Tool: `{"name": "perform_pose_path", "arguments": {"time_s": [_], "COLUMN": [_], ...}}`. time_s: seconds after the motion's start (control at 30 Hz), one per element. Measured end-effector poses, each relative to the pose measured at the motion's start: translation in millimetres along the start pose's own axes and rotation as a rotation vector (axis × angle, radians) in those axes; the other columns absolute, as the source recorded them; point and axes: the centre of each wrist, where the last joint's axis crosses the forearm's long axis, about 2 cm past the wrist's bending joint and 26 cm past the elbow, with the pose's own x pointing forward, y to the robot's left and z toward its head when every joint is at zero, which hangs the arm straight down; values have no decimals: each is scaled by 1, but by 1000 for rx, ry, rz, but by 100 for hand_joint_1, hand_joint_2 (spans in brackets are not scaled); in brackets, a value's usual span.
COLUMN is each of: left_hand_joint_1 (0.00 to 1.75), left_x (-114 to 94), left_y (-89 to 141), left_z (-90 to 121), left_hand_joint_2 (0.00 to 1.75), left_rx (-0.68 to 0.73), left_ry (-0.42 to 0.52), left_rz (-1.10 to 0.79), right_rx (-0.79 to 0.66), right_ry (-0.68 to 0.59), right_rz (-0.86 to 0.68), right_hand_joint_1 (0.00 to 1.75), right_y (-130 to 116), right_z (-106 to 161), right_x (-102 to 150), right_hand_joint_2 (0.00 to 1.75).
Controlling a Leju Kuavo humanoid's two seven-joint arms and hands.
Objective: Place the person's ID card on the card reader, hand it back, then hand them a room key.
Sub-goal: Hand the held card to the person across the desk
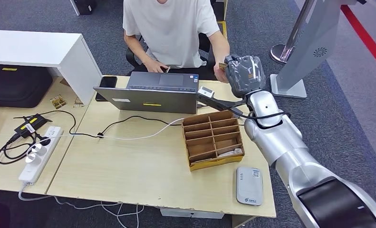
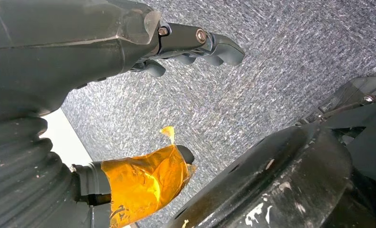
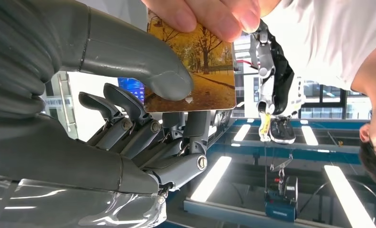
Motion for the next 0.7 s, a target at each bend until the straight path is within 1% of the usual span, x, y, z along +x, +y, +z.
{"name": "perform_pose_path", "arguments": {"time_s": [0.07, 0.2, 0.33, 0.43, 0.7], "left_hand_joint_1": [0, 0, 0, 0, 0], "left_x": [0, 0, 1, 1, 0], "left_y": [0, 0, -1, -1, 0], "left_z": [0, 0, 0, 0, 0], "left_hand_joint_2": [175, 175, 175, 175, 175], "left_rx": [-1, -6, -24, -12, -4], "left_ry": [0, -4, -16, -18, -8], "left_rz": [0, 1, -1, 4, 13], "right_rx": [4, 6, 9, 9, 19], "right_ry": [1, 1, -4, -5, -7], "right_rz": [0, -1, -2, -3, 9], "right_hand_joint_1": [175, 0, 0, 0, 0], "right_y": [0, 0, 0, 0, 3], "right_z": [0, 0, 0, 0, 3], "right_x": [0, 0, 1, 2, 2], "right_hand_joint_2": [175, 0, 0, 0, 0]}}
